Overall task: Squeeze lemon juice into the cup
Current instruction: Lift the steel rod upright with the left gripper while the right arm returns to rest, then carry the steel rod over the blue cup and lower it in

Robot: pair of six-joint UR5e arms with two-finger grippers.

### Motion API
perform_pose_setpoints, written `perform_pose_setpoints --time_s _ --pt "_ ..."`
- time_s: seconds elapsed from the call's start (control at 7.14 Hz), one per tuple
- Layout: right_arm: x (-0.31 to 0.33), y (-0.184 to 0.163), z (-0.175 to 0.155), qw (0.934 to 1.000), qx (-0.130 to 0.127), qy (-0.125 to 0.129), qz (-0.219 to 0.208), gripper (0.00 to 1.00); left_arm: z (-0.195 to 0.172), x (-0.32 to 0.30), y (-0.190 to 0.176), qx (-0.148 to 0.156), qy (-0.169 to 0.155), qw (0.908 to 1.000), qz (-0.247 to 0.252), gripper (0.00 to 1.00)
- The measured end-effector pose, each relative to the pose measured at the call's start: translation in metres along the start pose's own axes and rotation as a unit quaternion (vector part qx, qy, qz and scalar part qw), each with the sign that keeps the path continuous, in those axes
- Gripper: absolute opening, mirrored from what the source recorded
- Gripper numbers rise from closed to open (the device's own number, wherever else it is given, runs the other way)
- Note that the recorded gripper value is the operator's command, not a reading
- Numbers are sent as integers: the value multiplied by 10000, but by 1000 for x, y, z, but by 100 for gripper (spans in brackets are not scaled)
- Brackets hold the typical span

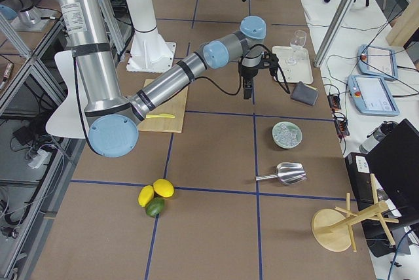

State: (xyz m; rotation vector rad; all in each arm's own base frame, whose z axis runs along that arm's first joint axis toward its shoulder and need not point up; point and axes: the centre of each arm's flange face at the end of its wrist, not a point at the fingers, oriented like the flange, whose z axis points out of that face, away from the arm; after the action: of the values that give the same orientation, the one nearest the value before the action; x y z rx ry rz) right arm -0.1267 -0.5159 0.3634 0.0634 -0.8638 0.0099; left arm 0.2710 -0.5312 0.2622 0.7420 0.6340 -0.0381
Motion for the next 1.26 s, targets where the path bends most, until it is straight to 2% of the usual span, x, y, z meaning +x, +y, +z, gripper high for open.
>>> perform_pose_setpoints --time_s 0.28,0.56,0.84,0.98,1.26 --pt "5 -5 7 10000 -72 14 53 100 -15 59 -13 414 162 9989 164 0" --pt "7 -6 10 9999 -92 34 65 100 -36 98 -18 820 710 9939 186 0" --pt "37 -11 6 9997 -43 135 213 100 -61 117 -19 1380 1387 9806 123 0" --pt "76 -17 1 9996 -6 220 190 100 -71 127 -16 1692 1608 9724 76 0" --pt "171 -28 -9 9993 -23 359 -102 100 -83 162 8 2387 1407 9608 -125 0"
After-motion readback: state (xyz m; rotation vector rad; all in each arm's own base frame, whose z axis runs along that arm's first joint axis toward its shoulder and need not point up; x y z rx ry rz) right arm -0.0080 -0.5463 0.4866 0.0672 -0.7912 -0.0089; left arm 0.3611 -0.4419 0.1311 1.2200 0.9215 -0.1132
